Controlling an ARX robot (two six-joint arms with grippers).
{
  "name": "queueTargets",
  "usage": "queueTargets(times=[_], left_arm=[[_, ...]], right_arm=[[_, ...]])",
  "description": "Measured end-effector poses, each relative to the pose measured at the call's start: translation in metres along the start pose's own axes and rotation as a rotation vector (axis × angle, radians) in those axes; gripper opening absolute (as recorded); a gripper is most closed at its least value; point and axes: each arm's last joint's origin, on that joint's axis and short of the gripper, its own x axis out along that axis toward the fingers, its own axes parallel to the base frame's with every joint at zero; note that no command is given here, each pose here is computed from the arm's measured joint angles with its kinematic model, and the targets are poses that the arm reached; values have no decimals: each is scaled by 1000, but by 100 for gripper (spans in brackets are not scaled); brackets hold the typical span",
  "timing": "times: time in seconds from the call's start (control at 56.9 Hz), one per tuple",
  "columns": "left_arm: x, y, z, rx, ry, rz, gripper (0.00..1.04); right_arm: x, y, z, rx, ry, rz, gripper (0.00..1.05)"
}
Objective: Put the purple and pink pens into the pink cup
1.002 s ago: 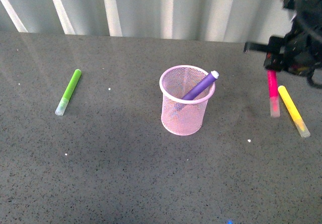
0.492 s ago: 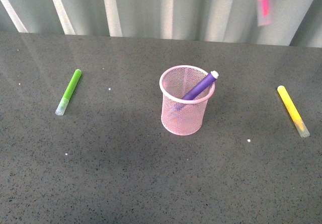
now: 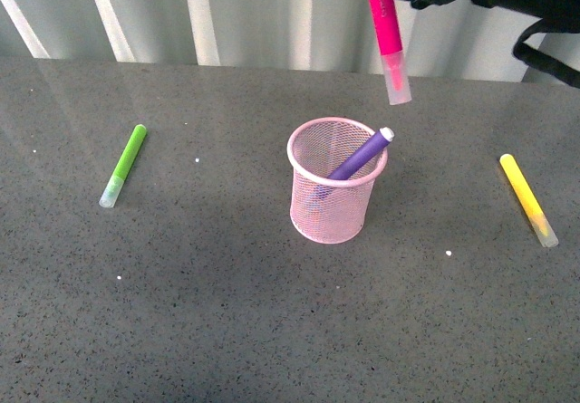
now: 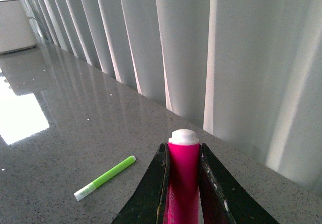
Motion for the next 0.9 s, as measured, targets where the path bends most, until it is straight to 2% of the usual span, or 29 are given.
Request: queueTargets(times=[0.158,0.351,0.545,0.896], left_arm=[[0,0,0,0,0,0,98],[0,0,0,0,0,0,98],[0,0,0,0,0,0,98],[0,0,0,0,0,0,98]], right_arm=[[16,-2,-6,11,15,16,12],[24,8,-26,51,48,43,12],[18,13,-36,74,62,54,12],[3,2,-45,96,78,40,12]])
